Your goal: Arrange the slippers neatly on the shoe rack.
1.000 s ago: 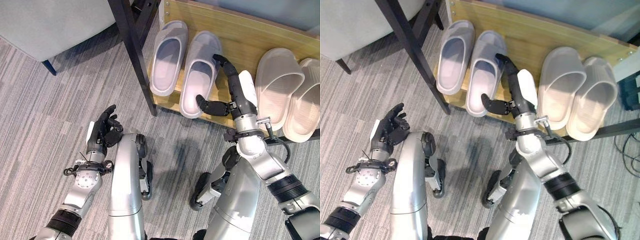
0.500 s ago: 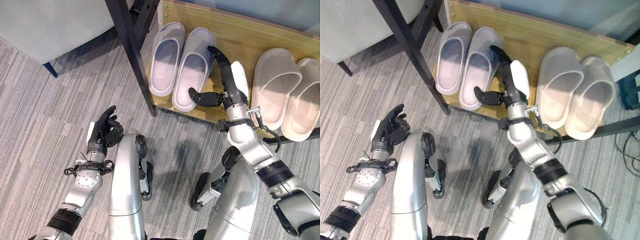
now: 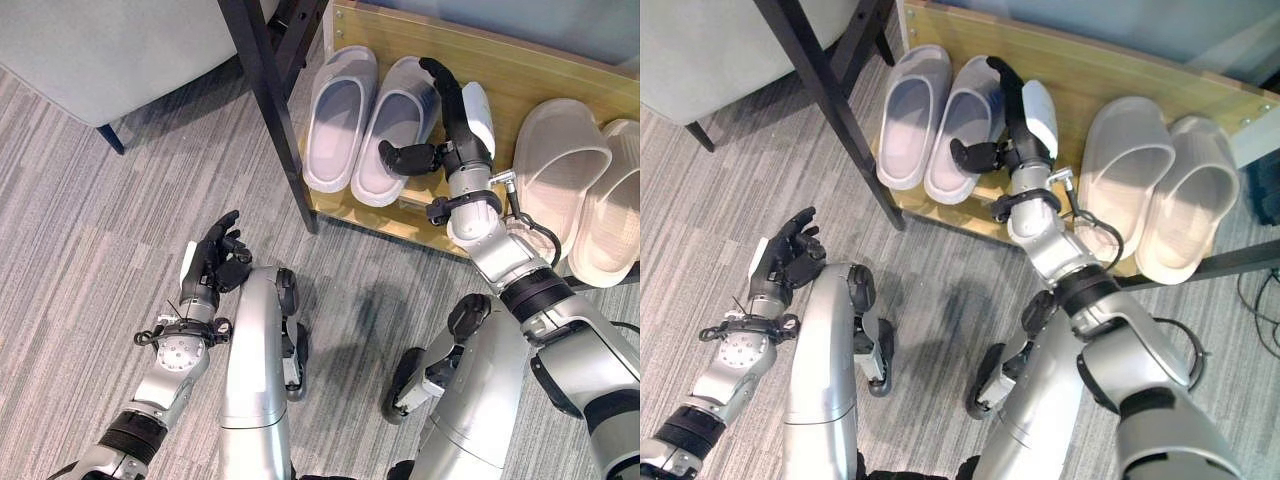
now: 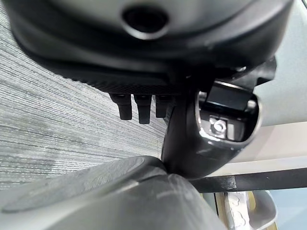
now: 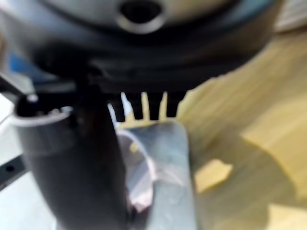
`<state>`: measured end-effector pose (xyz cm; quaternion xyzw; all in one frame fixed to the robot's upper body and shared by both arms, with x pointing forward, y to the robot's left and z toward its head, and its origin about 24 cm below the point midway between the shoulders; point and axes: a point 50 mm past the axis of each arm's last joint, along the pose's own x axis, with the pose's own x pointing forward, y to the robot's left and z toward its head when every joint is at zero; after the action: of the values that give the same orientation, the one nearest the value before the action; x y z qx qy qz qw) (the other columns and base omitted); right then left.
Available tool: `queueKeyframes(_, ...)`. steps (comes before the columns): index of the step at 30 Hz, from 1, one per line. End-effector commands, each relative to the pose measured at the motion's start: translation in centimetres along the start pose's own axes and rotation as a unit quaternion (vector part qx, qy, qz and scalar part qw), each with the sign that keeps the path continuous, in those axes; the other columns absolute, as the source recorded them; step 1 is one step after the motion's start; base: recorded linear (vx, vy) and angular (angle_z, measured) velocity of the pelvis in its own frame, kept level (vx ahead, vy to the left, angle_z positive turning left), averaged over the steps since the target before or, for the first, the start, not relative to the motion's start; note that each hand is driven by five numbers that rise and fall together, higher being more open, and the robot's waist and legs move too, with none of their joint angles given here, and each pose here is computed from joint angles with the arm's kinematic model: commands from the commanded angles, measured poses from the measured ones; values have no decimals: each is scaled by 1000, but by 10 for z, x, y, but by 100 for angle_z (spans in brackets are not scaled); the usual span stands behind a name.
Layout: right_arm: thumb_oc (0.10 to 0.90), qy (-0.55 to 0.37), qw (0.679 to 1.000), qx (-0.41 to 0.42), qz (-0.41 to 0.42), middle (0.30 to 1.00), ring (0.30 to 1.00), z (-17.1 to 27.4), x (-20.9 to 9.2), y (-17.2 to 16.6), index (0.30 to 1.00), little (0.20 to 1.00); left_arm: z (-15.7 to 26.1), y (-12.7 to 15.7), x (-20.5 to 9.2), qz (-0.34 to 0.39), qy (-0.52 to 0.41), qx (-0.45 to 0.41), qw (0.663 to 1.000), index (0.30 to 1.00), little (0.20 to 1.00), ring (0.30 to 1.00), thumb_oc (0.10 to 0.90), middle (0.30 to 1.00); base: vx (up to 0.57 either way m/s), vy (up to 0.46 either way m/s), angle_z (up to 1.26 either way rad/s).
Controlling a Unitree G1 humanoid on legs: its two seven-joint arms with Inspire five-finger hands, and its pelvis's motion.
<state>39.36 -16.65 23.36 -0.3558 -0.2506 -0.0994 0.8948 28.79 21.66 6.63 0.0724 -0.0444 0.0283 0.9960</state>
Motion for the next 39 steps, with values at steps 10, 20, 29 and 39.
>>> queueKeyframes(10,800,-144,983,14,-109,900,900,63,13,-49,900,900,-35,-44,-28,-85,74,12,994,900,900,900,800,900,0,0,0)
queueKeyframes(20,800,-192,974,15,-123,900,900,61,-24,-65,900,900,-37,-38,-34,-75,76,15,994,900,900,900,800,900,0,0,0)
queueKeyframes(29,800,-250,962,27,-108,900,900,70,-59,-75,900,900,-37,-30,-39,-67,76,15,995,900,900,900,800,900,-14,-4,-3)
queueKeyframes(39,800,-352,934,32,-53,900,900,89,-116,-104,900,900,-10,4,-27,-7,-3,58,998,900,900,900,800,900,-25,-17,-3)
